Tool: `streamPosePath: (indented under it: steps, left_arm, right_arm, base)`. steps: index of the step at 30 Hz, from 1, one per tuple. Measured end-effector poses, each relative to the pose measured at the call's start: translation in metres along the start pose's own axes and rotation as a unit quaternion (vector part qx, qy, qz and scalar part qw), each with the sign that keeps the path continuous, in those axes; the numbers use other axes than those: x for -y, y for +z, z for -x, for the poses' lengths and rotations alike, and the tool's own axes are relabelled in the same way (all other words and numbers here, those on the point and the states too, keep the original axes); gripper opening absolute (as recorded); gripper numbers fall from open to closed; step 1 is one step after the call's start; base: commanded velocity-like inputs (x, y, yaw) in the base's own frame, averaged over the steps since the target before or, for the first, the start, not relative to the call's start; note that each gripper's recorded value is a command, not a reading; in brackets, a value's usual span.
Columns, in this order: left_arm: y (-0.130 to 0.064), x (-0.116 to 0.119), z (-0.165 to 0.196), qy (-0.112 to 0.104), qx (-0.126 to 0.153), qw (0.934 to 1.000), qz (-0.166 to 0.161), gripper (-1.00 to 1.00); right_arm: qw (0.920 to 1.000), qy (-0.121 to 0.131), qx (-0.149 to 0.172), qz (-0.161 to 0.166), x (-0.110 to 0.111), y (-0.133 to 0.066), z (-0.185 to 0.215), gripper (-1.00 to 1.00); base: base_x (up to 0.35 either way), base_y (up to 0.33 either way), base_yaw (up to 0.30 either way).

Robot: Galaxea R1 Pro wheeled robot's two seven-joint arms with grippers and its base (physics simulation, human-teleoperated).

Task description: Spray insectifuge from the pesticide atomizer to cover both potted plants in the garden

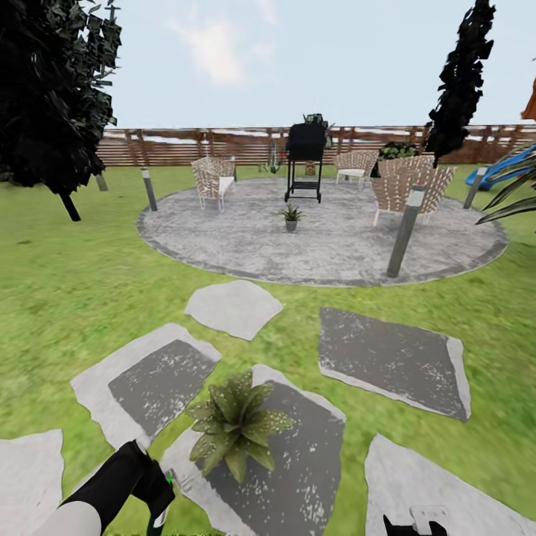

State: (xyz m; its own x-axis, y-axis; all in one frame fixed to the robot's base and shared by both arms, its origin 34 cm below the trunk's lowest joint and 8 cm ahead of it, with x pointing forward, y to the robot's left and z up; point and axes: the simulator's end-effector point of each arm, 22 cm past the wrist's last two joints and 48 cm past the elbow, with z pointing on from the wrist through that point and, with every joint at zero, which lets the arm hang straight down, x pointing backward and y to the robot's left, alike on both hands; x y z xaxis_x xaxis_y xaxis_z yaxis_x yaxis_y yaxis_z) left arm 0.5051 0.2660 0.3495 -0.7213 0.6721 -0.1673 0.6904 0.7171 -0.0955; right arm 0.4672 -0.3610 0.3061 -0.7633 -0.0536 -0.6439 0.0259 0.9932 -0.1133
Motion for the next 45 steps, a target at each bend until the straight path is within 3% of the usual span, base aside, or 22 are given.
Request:
streamPosePath:
  steps: [10, 16, 28, 39, 45]
  left_arm:
    - [0.0001, 0.0006, 0.0012, -0.002, 0.003, 1.0000, -0.001, -1.00]
    - [-0.0003, 0.0002, 0.0009, -0.005, 0.003, 1.0000, -0.001, -1.00]
    - [0.0001, -0.0006, -0.0002, 0.000, -0.001, 1.0000, 0.002, -1.00]
    - [0.0001, -0.0001, 0.0007, -0.001, 0.001, 1.0000, 0.001, -1.00]
    - [0.0002, -0.0003, 0.0003, -0.001, 0.000, 1.0000, 0.001, -1.00]
  right_arm:
    - [1.0000, 0.000, 0.000, 0.000, 0.0002, 0.0000, 0.0001, 1.00]
    - [1.0000, 0.000, 0.000, 0.000, 0.0001, -0.0001, 0.0002, 1.00]
    - [1.0000, 0.000, 0.000, 0.000, 0.0000, 0.0000, 0.0000, 1.00]
    - [1.0000, 0.000, 0.000, 0.000, 0.0002, -0.0001, 0.0001, 1.00]
    - [1.0000, 0.000, 0.000, 0.000, 0.0001, 0.0000, 0.0001, 1.00]
  base:
    - [0.000, -0.236, 0.048]
    - [0.104, -0.247, 0.251]
    - [0.007, -0.009, 0.274]
    - [0.112, -0.203, 0.041]
    - [0.002, -0.264, 0.250]
